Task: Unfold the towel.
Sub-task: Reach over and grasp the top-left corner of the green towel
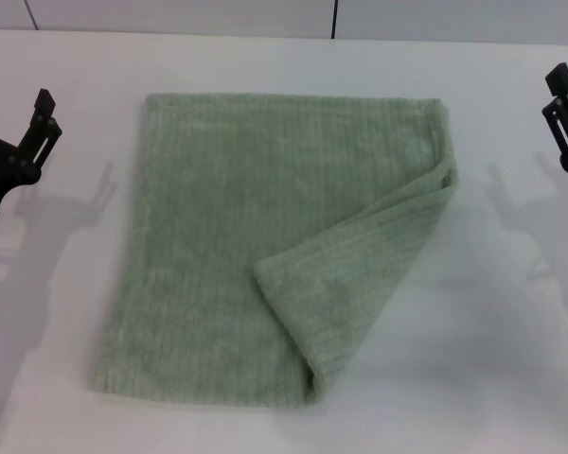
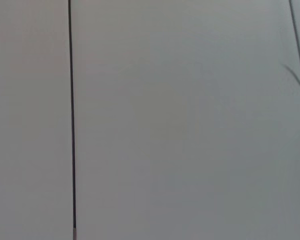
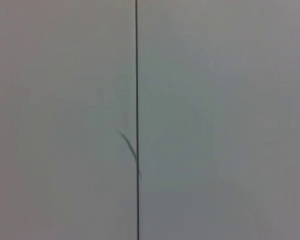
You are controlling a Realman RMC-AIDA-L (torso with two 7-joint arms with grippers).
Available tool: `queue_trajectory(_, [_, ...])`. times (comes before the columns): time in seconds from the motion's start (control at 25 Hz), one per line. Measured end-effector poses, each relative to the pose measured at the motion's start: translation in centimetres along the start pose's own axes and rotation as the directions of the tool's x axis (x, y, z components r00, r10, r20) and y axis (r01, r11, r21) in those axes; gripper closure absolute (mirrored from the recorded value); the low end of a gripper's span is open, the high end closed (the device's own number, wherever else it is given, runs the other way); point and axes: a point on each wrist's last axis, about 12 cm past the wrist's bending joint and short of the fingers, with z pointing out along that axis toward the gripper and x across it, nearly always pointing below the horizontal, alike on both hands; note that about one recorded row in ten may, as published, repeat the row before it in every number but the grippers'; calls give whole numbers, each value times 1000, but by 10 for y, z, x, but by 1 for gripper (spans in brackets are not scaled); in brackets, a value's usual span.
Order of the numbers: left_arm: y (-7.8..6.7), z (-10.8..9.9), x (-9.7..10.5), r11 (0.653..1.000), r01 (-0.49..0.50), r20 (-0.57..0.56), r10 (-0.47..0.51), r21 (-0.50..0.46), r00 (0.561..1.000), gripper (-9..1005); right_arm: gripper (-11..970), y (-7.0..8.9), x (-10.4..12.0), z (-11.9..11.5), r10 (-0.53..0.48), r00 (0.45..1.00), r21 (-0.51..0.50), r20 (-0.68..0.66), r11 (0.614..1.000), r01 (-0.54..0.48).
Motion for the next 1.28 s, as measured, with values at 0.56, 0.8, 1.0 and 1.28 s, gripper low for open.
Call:
queue_trajectory(0.56, [-9, 21, 2, 1000, 18, -73, -17, 1, 997, 184, 300, 3, 2, -6, 6, 1000, -8, -15, 1000, -6])
queue_trajectory(0.8, [-16, 23, -6, 998, 64, -126, -64, -4, 990, 197, 301, 5, 2, -8, 23, 1000, -22, -21, 999, -23])
queue_trajectory(1.0, [-23, 40, -38, 998, 58, -253, -50, 23, 966, 291, 301, 7, 3, -7, 44, 999, -39, -25, 998, -45])
queue_trajectory(1.28, [-38, 59, -75, 995, 54, -566, 1, 81, 825, 497, 301, 11, 5, -6, 88, 995, -76, -52, 993, -92])
